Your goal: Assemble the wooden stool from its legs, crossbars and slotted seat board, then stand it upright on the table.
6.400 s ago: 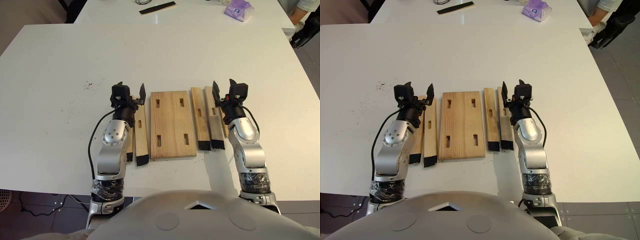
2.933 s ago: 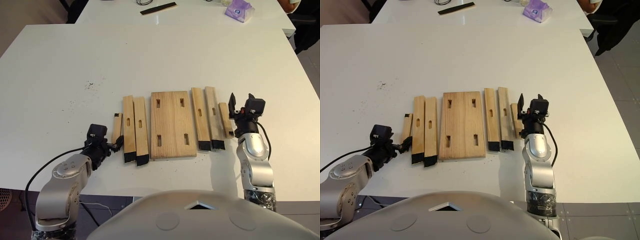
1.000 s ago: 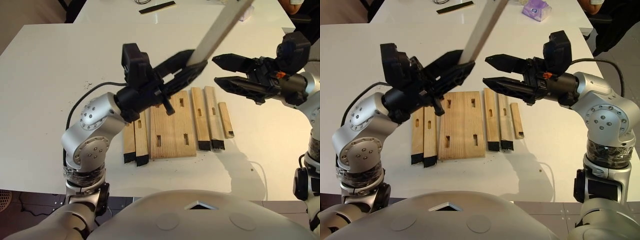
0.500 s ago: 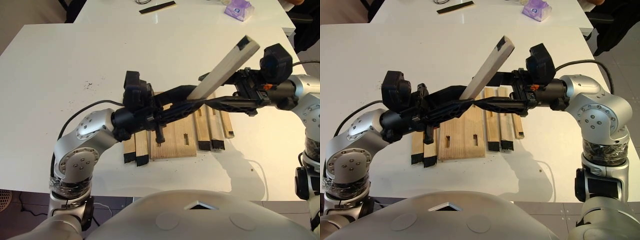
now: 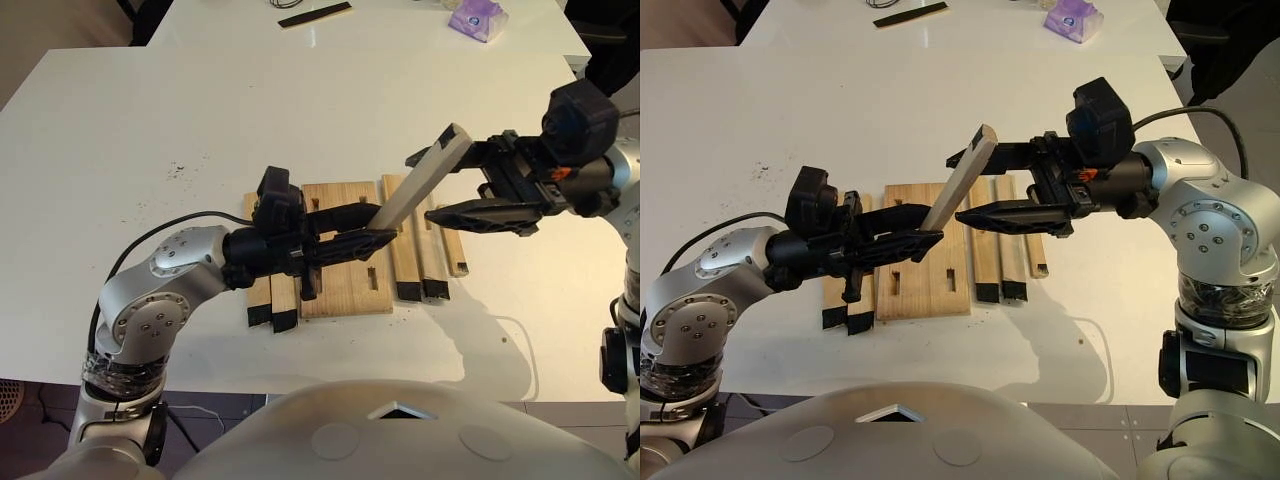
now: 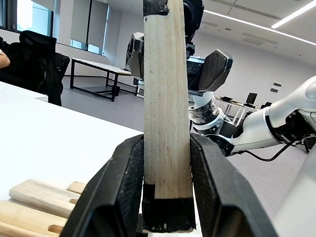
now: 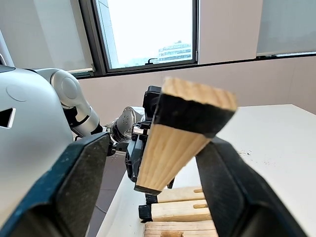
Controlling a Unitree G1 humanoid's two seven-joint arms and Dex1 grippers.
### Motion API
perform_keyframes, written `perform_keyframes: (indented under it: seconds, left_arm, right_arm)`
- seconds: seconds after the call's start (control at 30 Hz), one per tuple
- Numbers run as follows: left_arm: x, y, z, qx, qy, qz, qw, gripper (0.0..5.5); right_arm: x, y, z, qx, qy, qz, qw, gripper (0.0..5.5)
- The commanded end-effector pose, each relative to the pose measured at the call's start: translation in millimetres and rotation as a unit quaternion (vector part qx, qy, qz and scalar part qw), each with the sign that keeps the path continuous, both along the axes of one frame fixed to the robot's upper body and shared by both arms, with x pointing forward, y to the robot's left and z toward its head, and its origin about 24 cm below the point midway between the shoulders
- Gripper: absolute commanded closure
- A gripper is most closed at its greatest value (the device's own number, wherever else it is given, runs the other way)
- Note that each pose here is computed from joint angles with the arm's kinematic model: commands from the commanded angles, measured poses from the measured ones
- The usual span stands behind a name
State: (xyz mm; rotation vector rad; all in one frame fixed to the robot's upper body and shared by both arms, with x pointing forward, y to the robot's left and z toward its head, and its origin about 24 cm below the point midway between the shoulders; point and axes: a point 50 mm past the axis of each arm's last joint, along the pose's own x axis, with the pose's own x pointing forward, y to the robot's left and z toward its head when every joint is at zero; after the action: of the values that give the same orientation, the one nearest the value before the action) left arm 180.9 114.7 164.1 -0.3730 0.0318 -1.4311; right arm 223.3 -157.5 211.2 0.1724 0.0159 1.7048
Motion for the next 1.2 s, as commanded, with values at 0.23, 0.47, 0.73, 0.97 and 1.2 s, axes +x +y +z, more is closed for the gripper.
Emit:
perform_keyframes:
  seconds: [0.23, 0.47, 0.73, 0.97, 1.2]
  left_arm:
    - [2, -2, -1, 0.037, -0.06, 0.007, 0.997, 4.19]
    - [6, -7, -3, 0.046, -0.086, 0.03, 0.995, 4.19]
    - [8, -5, -2, 0.044, -0.091, 0.042, 0.994, 4.19]
    - [19, -11, -10, 0.068, -0.09, 0.086, 0.99, 3.83]
    - [25, -12, -20, 0.084, -0.098, 0.117, 0.985, 2.76]
  right_arm:
    - [0, 5, -10, -0.039, -0.019, -0.008, 0.999, 3.0]
    - [2, 3, -12, -0.045, -0.026, -0.021, 0.998, 4.12]
    - [3, -2, -23, -0.08, -0.041, -0.042, 0.995, 4.15]
    - [11, -5, -30, -0.105, -0.071, -0.073, 0.989, 4.15]
    - [24, -9, -26, -0.111, -0.097, -0.095, 0.985, 4.21]
